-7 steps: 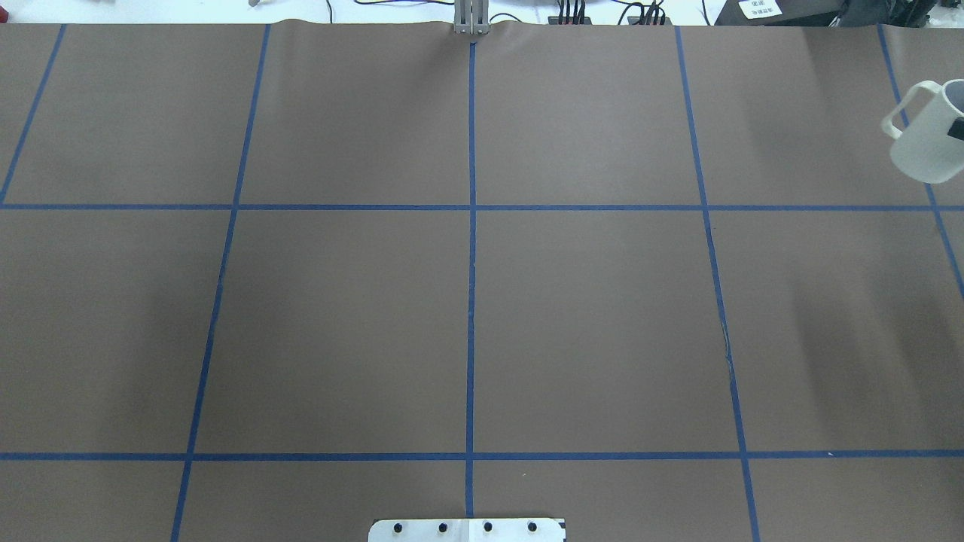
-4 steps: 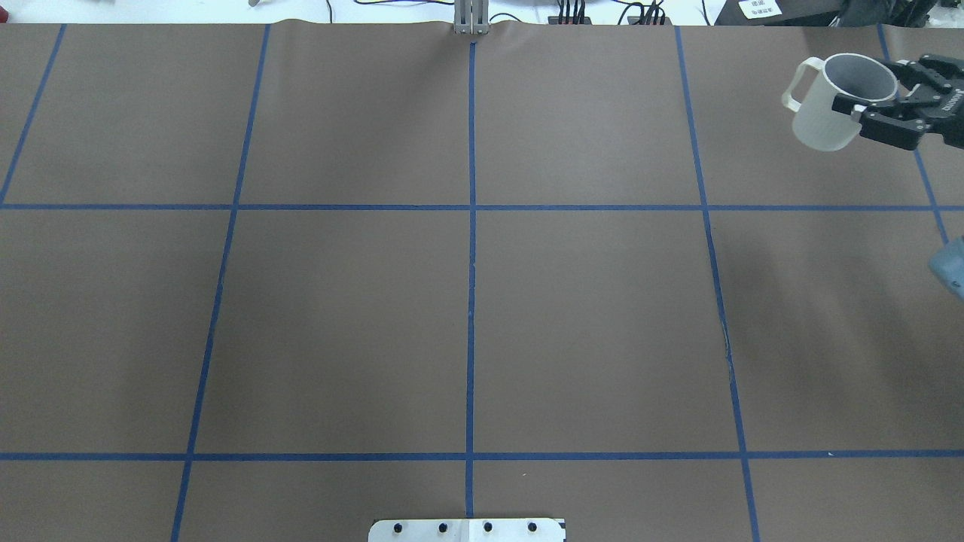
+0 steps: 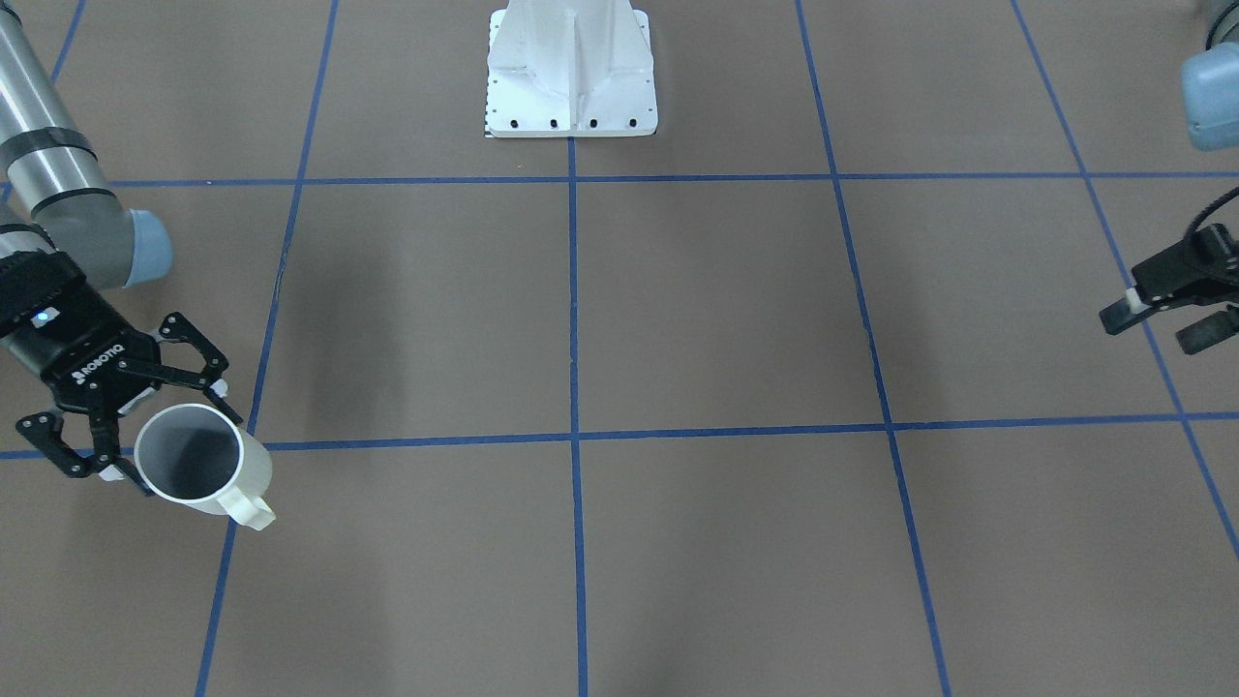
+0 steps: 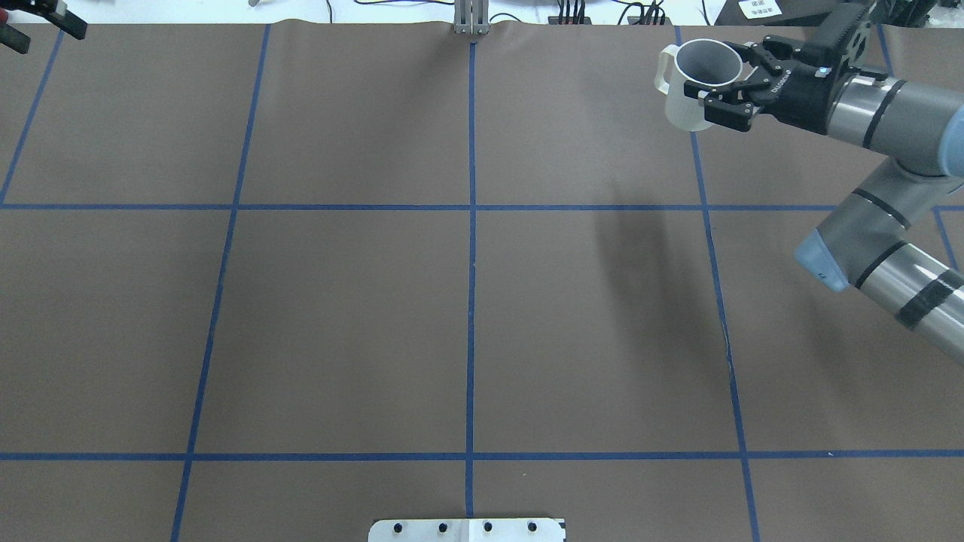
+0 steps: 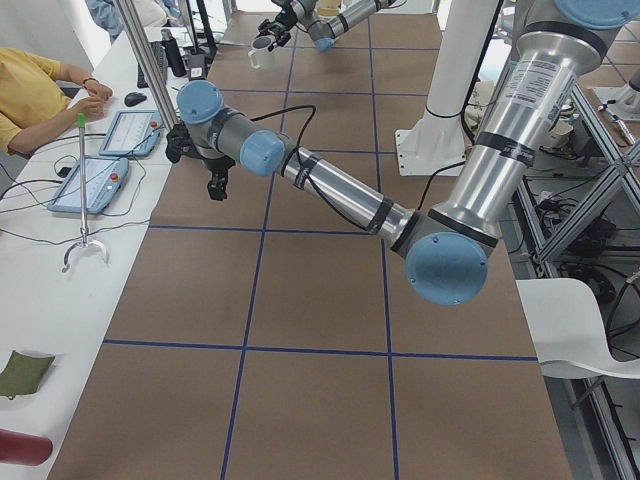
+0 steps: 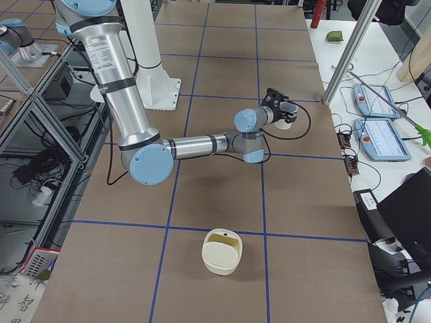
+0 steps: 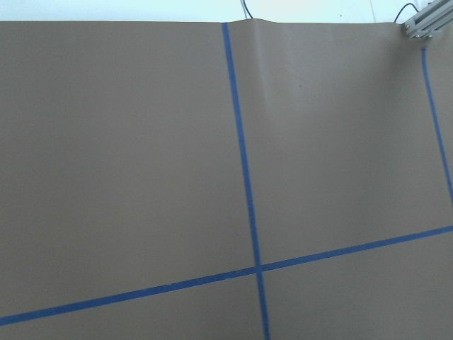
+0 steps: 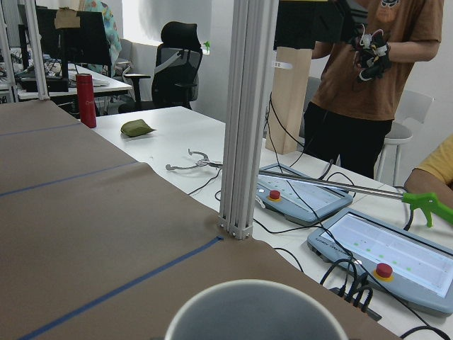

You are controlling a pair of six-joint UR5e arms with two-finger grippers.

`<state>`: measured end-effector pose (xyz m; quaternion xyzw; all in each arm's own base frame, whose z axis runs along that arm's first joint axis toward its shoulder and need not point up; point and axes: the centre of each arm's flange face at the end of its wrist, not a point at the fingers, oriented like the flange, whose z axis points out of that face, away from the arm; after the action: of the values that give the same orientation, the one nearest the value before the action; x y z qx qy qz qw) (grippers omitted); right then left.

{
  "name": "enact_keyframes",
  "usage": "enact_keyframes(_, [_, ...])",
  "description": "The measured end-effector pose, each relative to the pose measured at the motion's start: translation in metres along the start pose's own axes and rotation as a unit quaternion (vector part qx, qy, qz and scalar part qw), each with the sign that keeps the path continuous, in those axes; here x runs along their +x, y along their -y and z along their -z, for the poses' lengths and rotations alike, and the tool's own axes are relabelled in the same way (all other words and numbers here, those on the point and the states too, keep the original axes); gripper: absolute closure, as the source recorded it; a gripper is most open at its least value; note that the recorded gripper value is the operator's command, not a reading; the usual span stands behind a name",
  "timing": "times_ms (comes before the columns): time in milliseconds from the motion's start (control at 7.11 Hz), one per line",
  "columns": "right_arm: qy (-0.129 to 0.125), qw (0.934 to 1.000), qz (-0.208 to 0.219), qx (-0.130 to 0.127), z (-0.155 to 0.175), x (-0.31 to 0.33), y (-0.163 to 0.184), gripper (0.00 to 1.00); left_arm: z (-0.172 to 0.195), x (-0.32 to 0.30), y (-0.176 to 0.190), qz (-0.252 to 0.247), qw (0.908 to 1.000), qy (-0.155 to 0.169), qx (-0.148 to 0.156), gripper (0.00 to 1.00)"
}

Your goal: Left arm hands cup to right arm to dump lemon

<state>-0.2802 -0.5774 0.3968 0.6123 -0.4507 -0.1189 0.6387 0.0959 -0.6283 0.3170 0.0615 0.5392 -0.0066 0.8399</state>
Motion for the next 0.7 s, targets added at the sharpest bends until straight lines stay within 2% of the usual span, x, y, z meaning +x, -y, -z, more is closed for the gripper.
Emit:
enact_keyframes(281, [-0.041,0.9991,0.01,0.001,-0.056,-0.053,0.013,1.0,-0.022,0.087,0.006,0.038,0.999,-0.022,-0.01,0.0])
enact_keyframes(703, [-0.098,0.995,0.021,0.004,-0.103,-0.109,0.033,1.0,-0.053,0.186,0.011,0.059,0.9978,-0.027,-0.013,0.0])
